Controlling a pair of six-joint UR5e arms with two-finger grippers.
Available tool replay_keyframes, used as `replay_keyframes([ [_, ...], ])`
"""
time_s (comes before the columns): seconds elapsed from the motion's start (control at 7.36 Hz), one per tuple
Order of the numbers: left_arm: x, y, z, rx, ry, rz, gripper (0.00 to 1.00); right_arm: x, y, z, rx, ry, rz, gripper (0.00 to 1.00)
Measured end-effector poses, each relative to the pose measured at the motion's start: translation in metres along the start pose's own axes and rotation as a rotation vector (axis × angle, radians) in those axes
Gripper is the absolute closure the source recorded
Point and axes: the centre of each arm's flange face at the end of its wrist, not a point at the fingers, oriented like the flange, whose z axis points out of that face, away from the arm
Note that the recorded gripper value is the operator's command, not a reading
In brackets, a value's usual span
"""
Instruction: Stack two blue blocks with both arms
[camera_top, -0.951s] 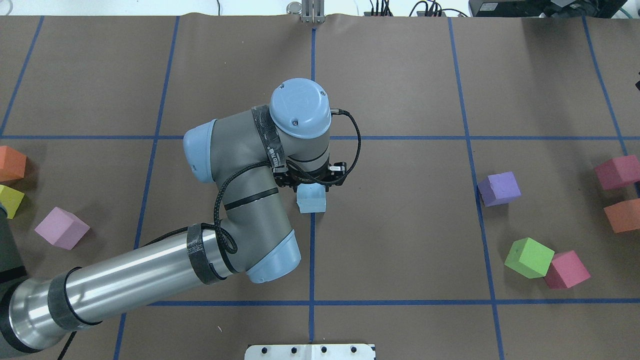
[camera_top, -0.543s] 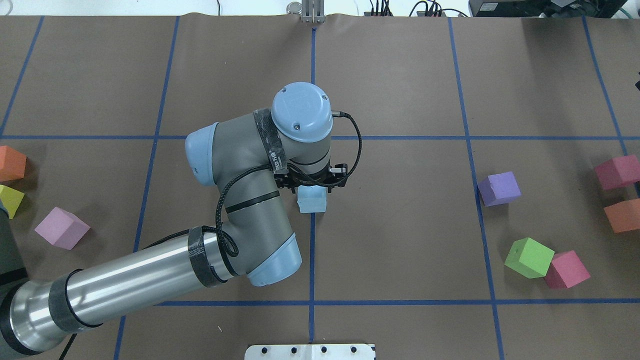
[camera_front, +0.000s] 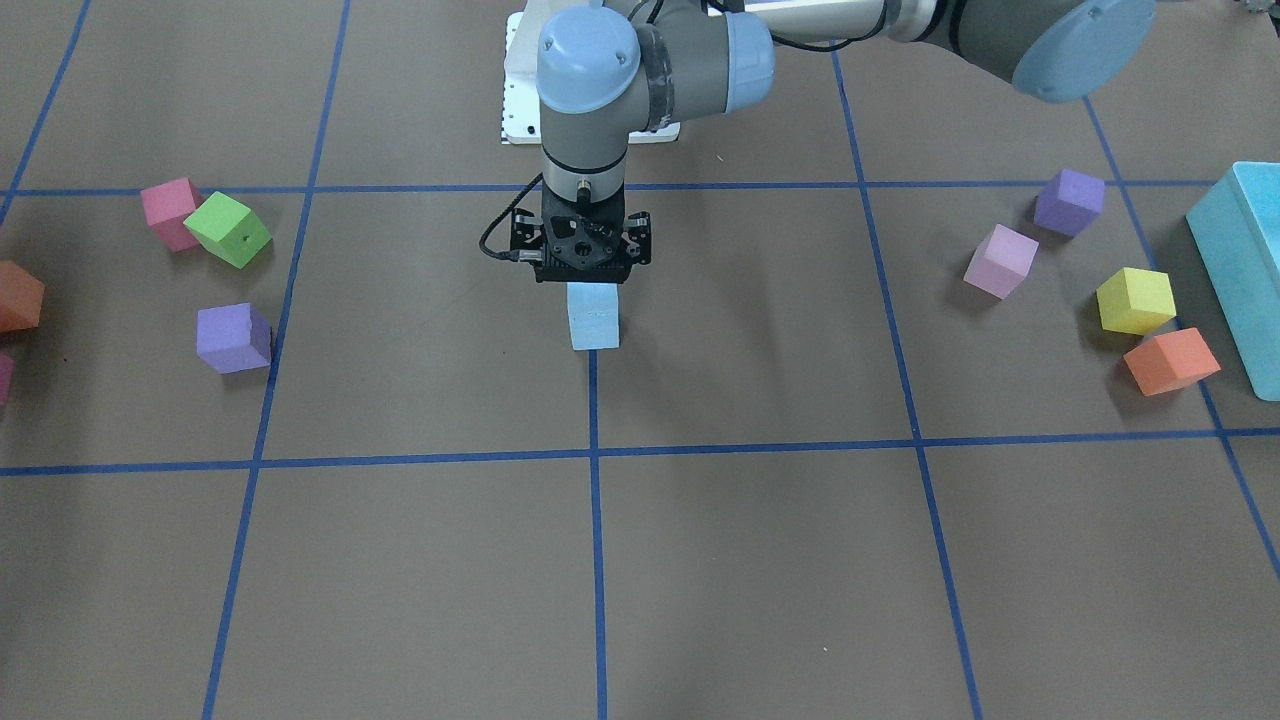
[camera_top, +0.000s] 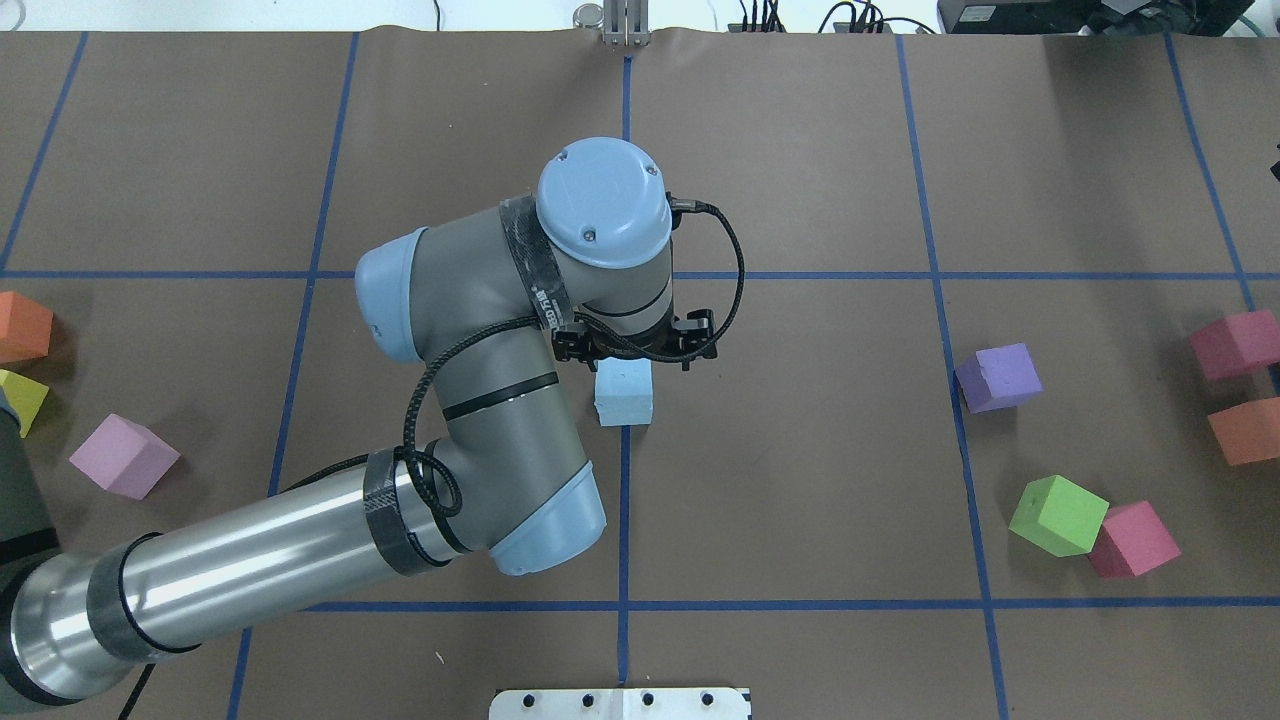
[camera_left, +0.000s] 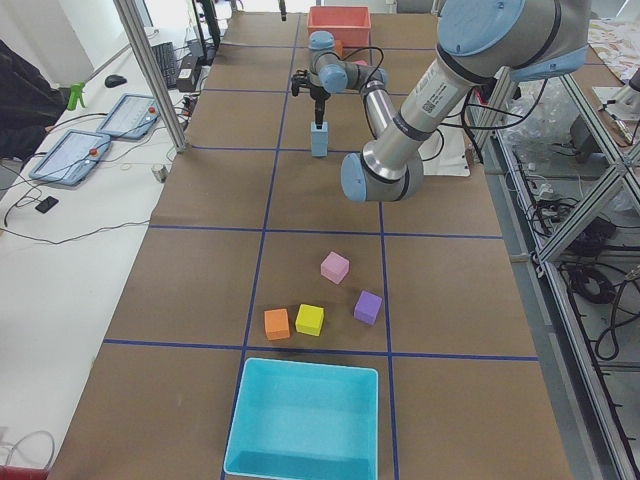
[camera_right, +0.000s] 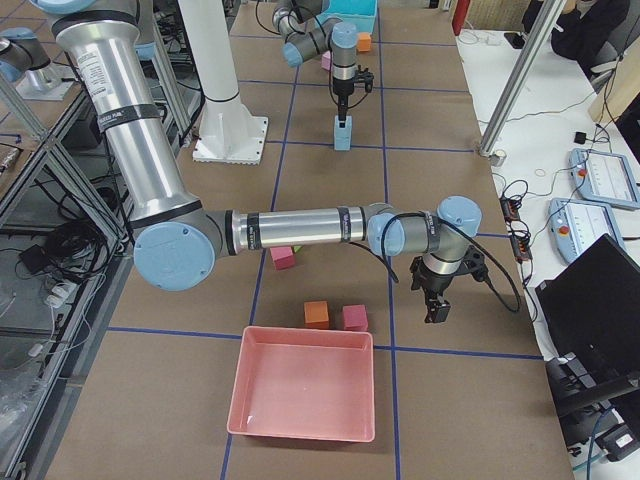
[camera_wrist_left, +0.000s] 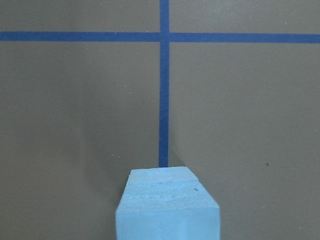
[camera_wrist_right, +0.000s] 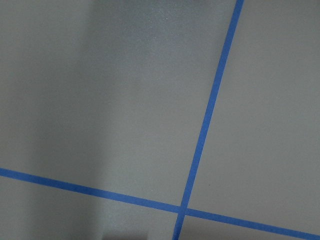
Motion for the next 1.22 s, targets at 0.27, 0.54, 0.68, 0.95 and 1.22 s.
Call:
replay_keyframes([
  [0.27,-0.056,-0.042,-0.069,0.051,-0.025,0.057,0.02,0.000,0.000,0.000,0.000,0.000,0.000,0.00],
  [0.54,-0.195,-0.091,-0.136,0.062,-0.039,0.123,0.02,-0.001,-0.001,0.000,0.001,-0.003,0.001,0.00],
  [0.68,-0.268,-0.106,-0.159,0.067,-0.055,0.160,0.02,-0.001,-0.001,-0.001,0.002,-0.004,0.000,0.00],
  [0.95,-0.409,-0.123,-0.184,0.045,-0.099,0.246,0.02,-0.002,-0.002,-0.002,0.005,-0.008,-0.001,0.00],
  [1.22,-0.539,-0.139,-0.202,0.011,-0.122,0.293,0.02,-0.007,-0.006,-0.007,0.015,-0.021,0.017,0.00],
])
